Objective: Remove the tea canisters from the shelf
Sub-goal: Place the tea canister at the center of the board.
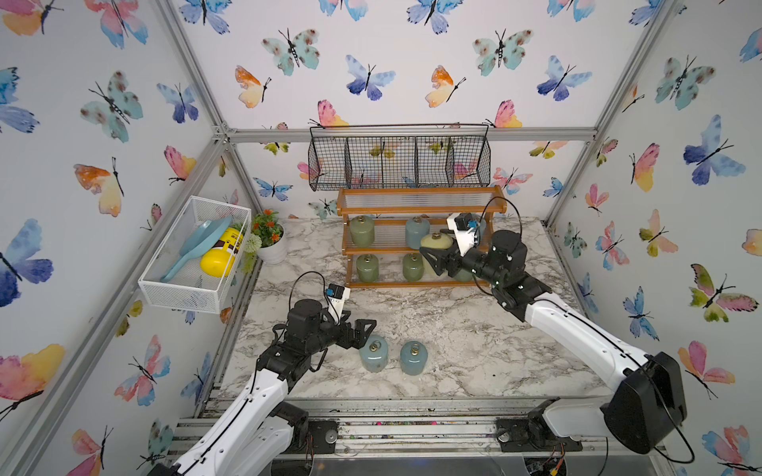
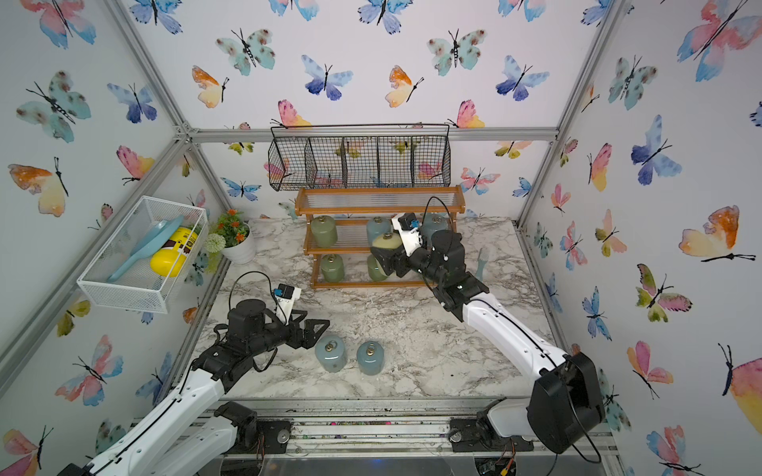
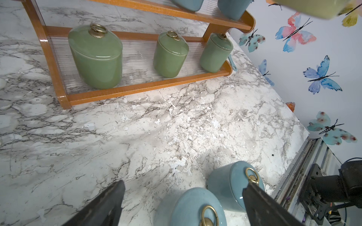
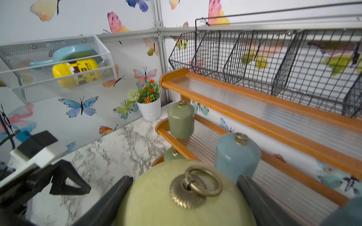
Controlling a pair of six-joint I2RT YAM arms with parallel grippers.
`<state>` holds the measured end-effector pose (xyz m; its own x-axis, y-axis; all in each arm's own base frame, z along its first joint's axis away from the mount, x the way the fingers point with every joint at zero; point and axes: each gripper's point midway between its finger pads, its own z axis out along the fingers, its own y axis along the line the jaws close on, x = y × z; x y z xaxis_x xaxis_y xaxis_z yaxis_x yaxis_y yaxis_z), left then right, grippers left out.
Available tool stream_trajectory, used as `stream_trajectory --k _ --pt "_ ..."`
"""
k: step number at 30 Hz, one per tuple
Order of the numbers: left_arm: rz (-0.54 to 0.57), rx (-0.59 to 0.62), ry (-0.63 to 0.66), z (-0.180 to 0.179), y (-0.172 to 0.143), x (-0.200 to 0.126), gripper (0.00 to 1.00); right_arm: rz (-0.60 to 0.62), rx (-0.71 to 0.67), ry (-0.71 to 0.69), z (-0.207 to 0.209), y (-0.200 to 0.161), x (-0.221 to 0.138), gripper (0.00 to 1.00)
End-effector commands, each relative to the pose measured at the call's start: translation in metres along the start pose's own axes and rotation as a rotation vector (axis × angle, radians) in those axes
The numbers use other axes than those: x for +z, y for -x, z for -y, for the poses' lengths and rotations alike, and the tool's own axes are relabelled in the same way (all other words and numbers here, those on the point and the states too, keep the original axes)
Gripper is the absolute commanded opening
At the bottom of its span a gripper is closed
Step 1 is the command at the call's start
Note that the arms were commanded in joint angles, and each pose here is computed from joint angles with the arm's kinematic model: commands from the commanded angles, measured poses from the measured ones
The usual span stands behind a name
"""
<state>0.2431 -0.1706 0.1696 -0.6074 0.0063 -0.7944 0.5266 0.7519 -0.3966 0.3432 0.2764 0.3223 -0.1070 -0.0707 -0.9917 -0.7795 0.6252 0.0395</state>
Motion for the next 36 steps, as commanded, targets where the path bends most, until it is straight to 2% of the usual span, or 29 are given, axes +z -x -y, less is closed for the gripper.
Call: stream_trajectory --k 1,12,20,28,36 --pt "-0.005 0.008 -0.045 0.009 0.003 0.0 0.98 0.126 -0.024 -0.023 -0.004 0.024 -0.026 0.77" --pt "0.015 0.025 -0.034 0.009 0.007 -0.002 0.99 0.054 0.103 0.036 -0.034 -0.076 -0.079 0.77" --pt "0.023 0.017 -0.032 0.009 0.01 -0.002 0.98 0.022 0.177 0.036 -0.041 -0.136 -0.096 0.77" --pt "0.041 0.024 -0.023 0.008 0.016 -0.003 0.98 0.009 0.23 -0.004 -0.038 -0.175 -0.104 0.77" --pt "0.031 0.025 -0.024 0.006 0.016 0.003 0.98 -0.027 0.245 -0.033 -0.034 -0.198 -0.104 0.77"
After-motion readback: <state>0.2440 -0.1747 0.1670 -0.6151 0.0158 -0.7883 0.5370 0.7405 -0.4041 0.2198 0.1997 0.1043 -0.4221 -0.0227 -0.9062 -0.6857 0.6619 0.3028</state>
